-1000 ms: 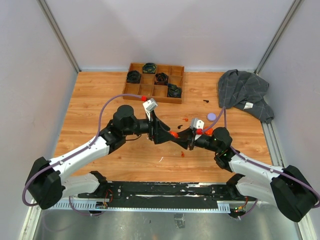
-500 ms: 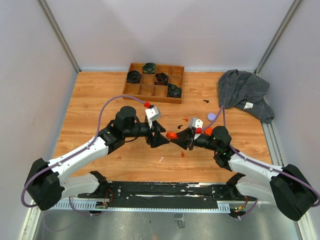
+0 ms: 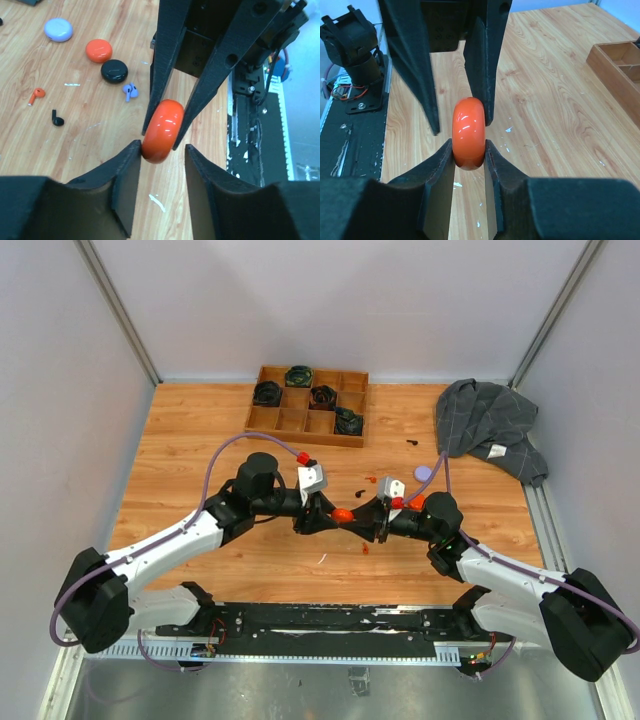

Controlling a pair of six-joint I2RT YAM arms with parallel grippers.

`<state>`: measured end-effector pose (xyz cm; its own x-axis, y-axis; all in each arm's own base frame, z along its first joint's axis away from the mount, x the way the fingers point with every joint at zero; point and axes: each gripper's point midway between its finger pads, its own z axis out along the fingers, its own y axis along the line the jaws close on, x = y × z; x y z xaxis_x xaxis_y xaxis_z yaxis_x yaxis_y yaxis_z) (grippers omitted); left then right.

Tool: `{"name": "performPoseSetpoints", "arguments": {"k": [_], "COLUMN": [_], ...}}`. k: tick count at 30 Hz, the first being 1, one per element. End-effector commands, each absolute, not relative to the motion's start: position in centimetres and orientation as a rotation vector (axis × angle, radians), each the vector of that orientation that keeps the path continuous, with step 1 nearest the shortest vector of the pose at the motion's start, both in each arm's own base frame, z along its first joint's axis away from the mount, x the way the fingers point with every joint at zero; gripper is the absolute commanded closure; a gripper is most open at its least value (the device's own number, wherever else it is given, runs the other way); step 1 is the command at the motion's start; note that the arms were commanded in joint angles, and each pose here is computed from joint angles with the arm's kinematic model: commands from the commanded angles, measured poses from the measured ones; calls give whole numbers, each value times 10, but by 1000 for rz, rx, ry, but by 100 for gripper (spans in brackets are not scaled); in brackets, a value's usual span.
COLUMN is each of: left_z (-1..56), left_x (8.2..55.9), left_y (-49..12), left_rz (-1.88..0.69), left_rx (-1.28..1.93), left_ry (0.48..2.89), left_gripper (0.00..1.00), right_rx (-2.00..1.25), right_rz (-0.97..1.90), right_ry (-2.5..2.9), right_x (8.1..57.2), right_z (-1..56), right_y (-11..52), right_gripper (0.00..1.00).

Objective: Insert the wireless bluetooth earbuds into the charging case
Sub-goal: Place the charging case at the center of the board.

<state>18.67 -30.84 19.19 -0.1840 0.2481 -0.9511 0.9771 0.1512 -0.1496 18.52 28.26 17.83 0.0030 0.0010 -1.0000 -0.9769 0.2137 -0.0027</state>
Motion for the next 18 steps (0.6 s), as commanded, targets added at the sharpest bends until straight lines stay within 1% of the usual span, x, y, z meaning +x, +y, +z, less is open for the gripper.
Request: {"name": "performPoseSetpoints", "arguments": {"k": [1, 3, 6, 10, 13, 18], "left_z": [192, 191, 189, 188, 184, 178], "left_x": [183, 184, 183, 183, 185, 193], "left_y": [-313, -314, -314, -313, -312, -308], "left_rz": [-1120, -1121, -1129, -1127, -1114, -1073], "left_rx": [1267, 1266, 1264, 1260, 1246, 1177], "left_ry": [1529, 1535, 1541, 1544, 1562, 1621], "left_gripper": [60, 63, 70, 79, 85, 87], "right_rx": [-1054, -1056, -1064, -1071, -1071, -1054], "right_rz": [1069, 1070, 1080, 1088, 1087, 1058], "right_ry": [1234, 1231, 1230, 1232, 1236, 1254], "right_x": [186, 186, 185, 184, 184, 189], "right_z": [199, 200, 199, 198, 197, 195], "right_y": [287, 287, 288, 289, 289, 287], "right_gripper": [93, 93, 92, 90, 85, 72]}}
